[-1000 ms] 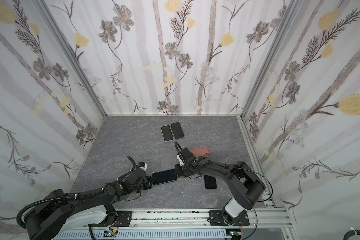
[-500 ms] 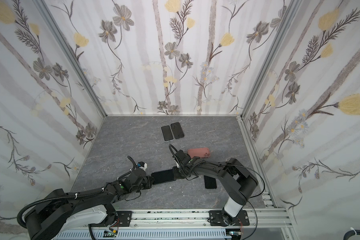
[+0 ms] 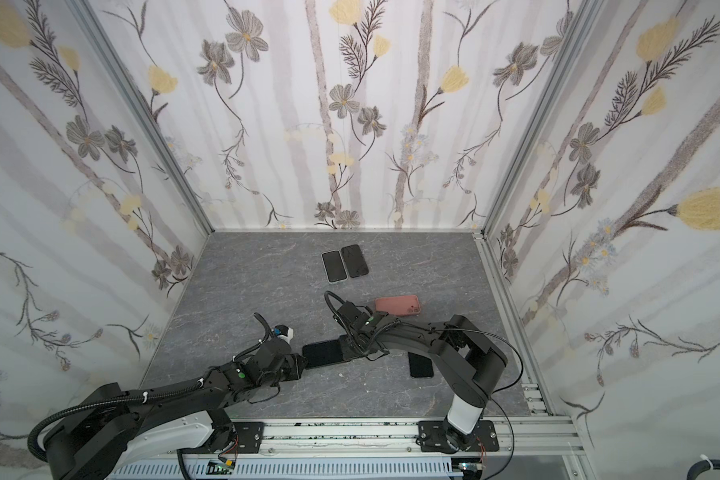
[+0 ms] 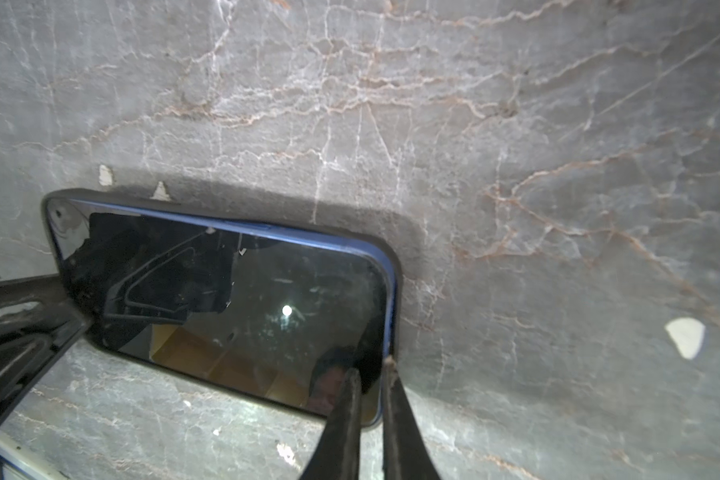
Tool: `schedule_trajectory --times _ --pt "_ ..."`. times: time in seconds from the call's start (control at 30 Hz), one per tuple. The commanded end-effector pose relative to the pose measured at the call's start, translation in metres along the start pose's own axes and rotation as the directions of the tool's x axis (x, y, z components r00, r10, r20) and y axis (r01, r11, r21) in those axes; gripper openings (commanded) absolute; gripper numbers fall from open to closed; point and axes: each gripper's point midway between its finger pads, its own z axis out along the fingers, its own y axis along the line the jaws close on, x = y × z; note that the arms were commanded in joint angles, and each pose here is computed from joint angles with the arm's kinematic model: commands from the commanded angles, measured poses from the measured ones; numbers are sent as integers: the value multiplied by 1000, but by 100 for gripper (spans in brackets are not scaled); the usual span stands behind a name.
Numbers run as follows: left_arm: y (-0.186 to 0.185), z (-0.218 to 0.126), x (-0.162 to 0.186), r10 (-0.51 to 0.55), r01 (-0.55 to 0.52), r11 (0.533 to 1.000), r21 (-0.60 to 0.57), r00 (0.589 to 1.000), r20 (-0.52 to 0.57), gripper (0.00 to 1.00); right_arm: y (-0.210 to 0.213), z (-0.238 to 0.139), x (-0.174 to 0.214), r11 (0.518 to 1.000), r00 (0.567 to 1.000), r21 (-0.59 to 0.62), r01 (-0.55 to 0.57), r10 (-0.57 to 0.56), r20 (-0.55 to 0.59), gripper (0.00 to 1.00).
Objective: Put the phone into the phone case
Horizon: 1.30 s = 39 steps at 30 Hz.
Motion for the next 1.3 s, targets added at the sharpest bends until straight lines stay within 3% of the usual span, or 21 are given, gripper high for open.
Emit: schedule_trajectory --times 0.0,0.2,0.47,0.87,1.27 --pt "12 -7 -4 -2 3 998 -65 1000 11 28 6 -14 -16 1000 999 -1 22 -22 32 16" --pt "3 -10 -26 -28 29 999 -15 998 48 32 7 -8 -33 999 999 -8 34 -34 22 16" --pt "-1 2 -34 -36 36 999 0 999 14 32 -7 7 -34 998 1000 62 25 -24 -5 14" --pt "6 9 -21 -39 39 999 -12 999 -30 30 -30 27 -7 984 993 173 50 -31 -111 11" --pt "7 8 -20 -37 37 999 -13 999 -35 30 -38 47 20 982 983 181 56 -22 -185 11"
